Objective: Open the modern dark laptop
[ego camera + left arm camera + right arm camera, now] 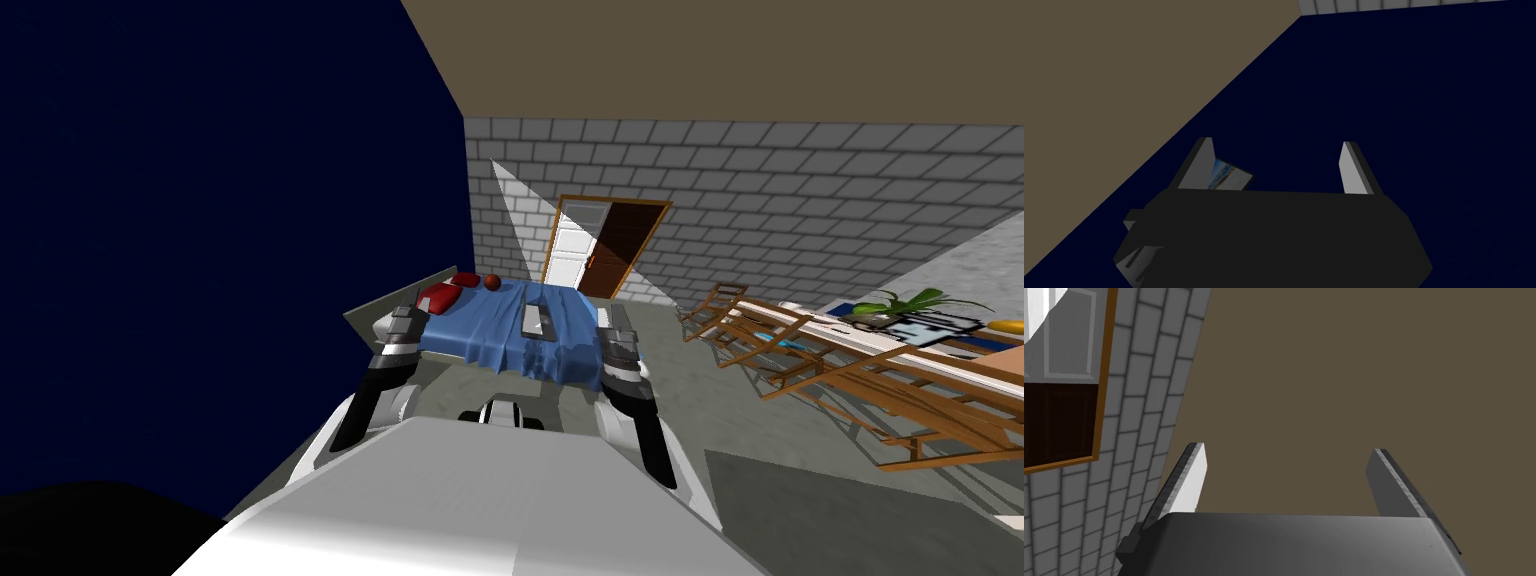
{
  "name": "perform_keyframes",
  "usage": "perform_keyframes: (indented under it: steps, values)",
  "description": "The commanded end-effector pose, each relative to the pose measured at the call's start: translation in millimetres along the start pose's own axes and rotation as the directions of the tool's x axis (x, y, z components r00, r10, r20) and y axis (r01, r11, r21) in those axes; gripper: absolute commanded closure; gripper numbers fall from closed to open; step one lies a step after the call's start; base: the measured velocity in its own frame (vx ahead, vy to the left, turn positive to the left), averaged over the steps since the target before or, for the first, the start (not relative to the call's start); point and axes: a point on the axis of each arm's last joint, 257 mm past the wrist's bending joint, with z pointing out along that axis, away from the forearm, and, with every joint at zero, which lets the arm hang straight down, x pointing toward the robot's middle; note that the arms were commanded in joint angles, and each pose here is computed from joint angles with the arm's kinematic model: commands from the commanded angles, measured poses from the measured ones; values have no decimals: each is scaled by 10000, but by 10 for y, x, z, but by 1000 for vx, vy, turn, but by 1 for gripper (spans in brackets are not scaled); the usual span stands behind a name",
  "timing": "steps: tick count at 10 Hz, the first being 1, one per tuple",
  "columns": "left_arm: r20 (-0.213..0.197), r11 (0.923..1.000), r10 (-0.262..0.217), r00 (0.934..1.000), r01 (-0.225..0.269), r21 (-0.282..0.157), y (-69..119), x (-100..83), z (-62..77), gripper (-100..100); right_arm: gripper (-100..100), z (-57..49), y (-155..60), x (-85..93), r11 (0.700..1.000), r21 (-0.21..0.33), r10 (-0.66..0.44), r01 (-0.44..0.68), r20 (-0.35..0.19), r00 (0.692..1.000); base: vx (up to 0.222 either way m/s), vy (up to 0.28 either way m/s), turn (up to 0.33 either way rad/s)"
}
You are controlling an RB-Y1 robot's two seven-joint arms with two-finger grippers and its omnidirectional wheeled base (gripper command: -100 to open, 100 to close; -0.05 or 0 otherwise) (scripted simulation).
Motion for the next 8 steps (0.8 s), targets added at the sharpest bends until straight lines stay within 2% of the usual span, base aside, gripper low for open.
perform_keyframes:
  steps: [1, 4, 5, 6, 7, 8]
  values:
    - [0, 10000, 1, 10000, -1, 0, 0, 0, 0, 0, -100, -6, -132, 45, 9953, 178, -947, 953, -317, 9950, 21, 46, 13]
    - [0, 10000, 1, 10000, -1, 0, 0, 0, 0, 0, -100, -24, -352, 81, 9765, 394, -2091, 2120, -677, 9756, 14, 53, 21]
    - [0, 10000, 1, 10000, -1, 0, 0, 0, 0, 0, -100, -24, -352, 81, 9752, 390, -2150, 2179, -679, 9743, 10, 47, 11]
    - [0, 10000, 1, 10000, -1, 0, 0, 0, 0, 0, -100, -35, -473, 93, 9594, 496, -2729, 2777, -864, 9581, 15, 55, 21]
    - [0, 10000, 1, 10000, -1, 0, 0, 0, 0, 0, -100, -35, -473, 93, 9579, 492, -2780, 2828, -867, 9567, 13, 50, 12]
    - [0, 10000, 1, 10000, -1, 0, 0, 0, 0, 0, -100, -49, -602, 102, 9384, 596, -3332, 3405, -1058, 9369, 15, 64, 25]
